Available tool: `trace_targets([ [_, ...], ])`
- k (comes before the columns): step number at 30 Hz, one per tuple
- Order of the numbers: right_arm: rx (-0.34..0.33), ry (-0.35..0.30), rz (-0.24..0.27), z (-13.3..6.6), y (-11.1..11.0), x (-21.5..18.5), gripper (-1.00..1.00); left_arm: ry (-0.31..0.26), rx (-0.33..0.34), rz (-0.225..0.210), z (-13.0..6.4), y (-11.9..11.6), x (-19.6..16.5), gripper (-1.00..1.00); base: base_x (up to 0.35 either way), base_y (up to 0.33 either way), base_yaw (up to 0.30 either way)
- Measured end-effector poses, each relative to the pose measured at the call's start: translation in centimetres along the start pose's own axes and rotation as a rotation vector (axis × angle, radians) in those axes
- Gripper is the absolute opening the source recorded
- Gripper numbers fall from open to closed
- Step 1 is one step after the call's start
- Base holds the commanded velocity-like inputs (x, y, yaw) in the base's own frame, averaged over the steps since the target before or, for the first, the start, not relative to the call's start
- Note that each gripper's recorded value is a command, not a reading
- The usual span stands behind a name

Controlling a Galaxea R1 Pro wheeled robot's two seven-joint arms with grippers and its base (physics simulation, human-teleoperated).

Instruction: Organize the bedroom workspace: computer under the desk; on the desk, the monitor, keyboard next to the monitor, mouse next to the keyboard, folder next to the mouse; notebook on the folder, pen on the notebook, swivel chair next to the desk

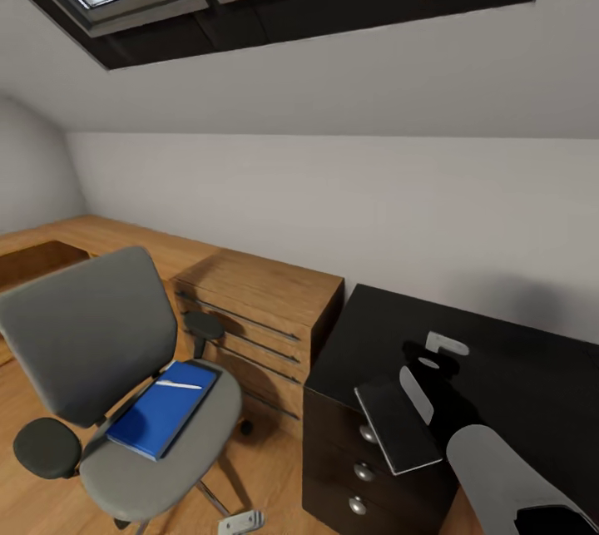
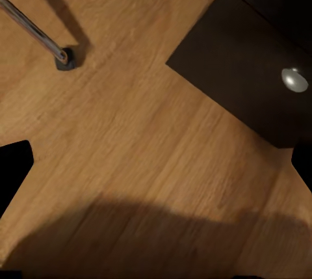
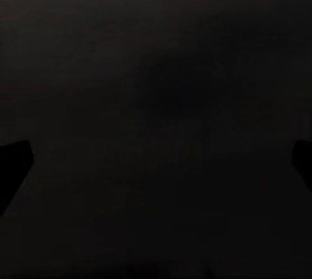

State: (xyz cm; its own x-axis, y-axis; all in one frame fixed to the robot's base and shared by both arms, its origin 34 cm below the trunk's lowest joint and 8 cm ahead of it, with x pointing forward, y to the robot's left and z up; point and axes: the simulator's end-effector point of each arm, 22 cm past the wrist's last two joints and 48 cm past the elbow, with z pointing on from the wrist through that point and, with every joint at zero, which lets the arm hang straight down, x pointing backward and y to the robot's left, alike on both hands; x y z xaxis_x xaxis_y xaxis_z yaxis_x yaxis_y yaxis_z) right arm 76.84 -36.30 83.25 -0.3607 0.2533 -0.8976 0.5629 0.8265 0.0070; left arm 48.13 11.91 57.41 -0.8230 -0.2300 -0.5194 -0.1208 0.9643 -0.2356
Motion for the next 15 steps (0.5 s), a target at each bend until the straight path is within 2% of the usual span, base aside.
trace_targets([
  [5, -0.008, 0.032, -0.022, -0.12, 0.29, 0.32, 1.0, 0.002, -0.001, 0.0, 0.03, 0.03, 0.1, 1.0, 0.0, 0.0, 0.275],
  [15, -0.03, 0.05, -0.038, -0.85, 0.77, 0.41, 1.0, 0.008, -0.002, -0.001, 0.1, 0.08, 0.31, 1.0, 0.0, 0.0, 0.275],
])
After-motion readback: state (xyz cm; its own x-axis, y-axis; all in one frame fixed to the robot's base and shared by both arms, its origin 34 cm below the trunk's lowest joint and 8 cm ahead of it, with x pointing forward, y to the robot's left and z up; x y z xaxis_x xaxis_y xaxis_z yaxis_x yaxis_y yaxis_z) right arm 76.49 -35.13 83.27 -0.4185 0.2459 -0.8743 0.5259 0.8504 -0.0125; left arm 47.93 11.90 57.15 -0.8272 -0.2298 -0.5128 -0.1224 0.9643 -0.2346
